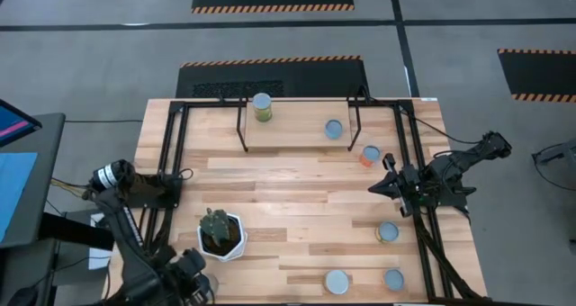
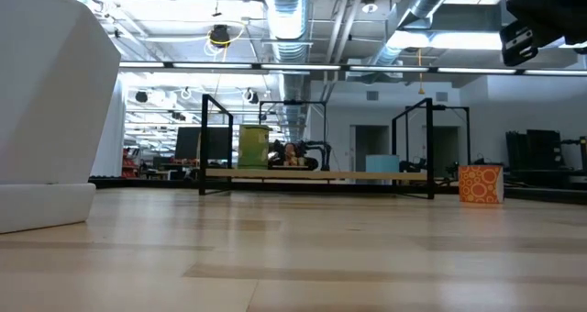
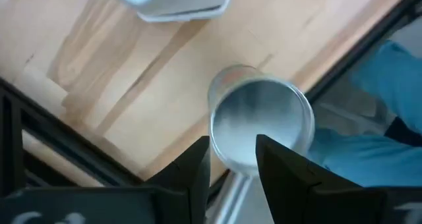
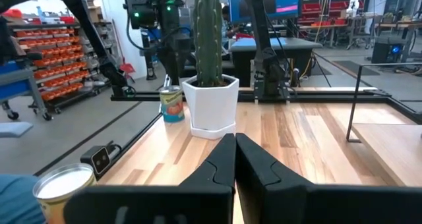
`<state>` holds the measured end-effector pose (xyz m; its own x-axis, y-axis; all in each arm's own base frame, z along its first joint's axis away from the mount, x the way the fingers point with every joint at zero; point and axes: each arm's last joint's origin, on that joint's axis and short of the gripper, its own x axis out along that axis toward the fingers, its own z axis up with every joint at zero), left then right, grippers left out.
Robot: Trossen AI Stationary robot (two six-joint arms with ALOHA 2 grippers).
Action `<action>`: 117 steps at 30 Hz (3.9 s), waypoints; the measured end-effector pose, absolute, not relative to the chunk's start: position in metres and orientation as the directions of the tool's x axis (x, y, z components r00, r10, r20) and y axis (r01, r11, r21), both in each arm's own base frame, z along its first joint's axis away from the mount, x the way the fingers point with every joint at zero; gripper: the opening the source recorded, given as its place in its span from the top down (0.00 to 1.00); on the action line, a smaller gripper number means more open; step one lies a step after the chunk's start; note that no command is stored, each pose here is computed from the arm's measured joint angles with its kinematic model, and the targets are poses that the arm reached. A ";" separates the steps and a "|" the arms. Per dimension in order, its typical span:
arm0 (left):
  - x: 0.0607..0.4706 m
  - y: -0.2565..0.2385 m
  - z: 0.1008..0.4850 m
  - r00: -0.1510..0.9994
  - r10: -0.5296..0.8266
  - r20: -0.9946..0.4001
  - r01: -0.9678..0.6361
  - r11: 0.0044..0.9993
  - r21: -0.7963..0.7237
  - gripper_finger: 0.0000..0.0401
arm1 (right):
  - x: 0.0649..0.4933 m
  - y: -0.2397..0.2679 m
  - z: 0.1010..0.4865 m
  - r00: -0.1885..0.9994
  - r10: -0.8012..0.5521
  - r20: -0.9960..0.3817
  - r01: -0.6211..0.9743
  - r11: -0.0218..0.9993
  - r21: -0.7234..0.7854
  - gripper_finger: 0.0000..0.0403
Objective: Pick and place cans onto a shelf
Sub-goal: Put the canned tomatoes on the shelf
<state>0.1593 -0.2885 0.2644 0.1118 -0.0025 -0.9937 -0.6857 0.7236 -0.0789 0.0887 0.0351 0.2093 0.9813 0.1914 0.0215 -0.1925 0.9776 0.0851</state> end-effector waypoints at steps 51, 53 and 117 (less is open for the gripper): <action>0.141 -0.254 0.331 0.025 0.010 -1.000 -0.680 0.733 -0.009 1.00 | 0.088 0.035 0.199 0.978 0.192 -0.080 -0.179 0.973 0.145 0.94; 0.140 -0.250 0.334 0.038 0.001 -0.999 -0.677 0.736 -0.025 1.00 | 0.088 0.035 0.199 0.978 0.191 -0.081 -0.178 0.973 0.145 0.94; 0.116 -0.042 0.342 0.247 0.049 -0.968 -0.885 0.419 -0.205 1.00 | 0.088 0.035 0.198 0.976 0.197 -0.095 -0.183 0.973 0.143 0.94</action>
<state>0.1164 -0.0416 0.3419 0.2470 0.0491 -0.9678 -0.8848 0.4185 -0.2046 0.0881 0.0352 0.1979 0.9757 0.1973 -0.0953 -0.1828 0.9728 0.1426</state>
